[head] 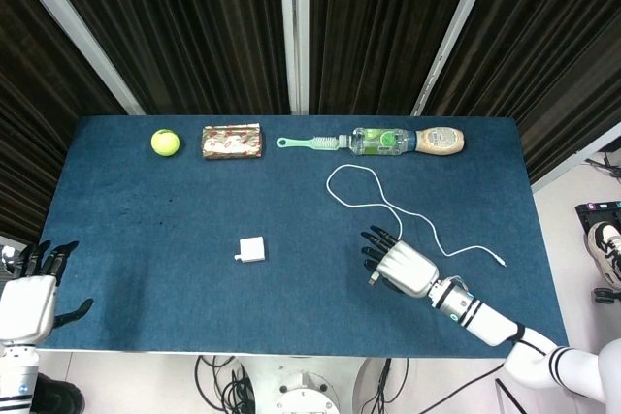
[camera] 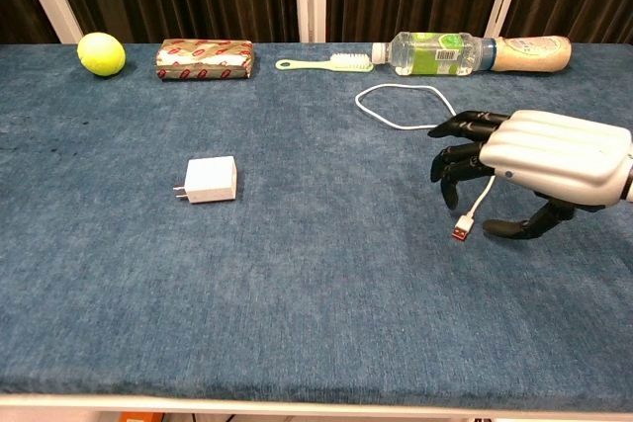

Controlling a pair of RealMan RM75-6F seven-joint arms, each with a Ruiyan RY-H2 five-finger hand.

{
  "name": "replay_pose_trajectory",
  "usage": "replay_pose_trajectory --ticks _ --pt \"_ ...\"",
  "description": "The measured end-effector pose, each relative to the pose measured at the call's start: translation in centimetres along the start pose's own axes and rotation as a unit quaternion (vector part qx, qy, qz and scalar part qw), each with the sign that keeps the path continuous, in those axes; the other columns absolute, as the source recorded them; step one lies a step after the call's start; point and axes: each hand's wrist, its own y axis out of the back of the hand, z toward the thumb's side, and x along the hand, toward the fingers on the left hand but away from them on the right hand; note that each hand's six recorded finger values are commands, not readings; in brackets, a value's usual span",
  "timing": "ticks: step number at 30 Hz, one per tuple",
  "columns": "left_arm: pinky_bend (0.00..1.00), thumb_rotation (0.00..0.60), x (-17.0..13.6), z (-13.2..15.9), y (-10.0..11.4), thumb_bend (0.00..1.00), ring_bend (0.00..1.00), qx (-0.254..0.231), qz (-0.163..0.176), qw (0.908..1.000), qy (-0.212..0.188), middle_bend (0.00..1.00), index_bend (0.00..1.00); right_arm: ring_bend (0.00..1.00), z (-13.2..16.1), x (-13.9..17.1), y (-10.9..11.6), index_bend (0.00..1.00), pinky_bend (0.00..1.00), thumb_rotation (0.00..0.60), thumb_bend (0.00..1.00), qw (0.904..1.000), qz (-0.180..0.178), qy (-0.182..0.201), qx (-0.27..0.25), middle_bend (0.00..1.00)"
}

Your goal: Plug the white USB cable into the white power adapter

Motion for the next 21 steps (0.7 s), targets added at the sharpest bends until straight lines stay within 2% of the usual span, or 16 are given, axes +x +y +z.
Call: replay_pose_trajectory --ticks 6,21 --pt "0.00 0.600 -0.05 0.03 -0.01 0.15 0.04 0.000 -0.004 1.0000 0.003 0.15 0.12 0.02 0.07 -0.42 -0.38 0.44 0.00 0.600 0.28 0.9999 0.006 0.011 0.008 0.25" --pt "0.00 0.600 0.00 0.04 -0.08 0.15 0.04 0.000 -0.008 1.0000 0.004 0.14 0.12 0.03 -0.17 -0.67 -0.78 0.49 0.00 0.600 0.30 1.0000 0.006 0.007 0.003 0.26"
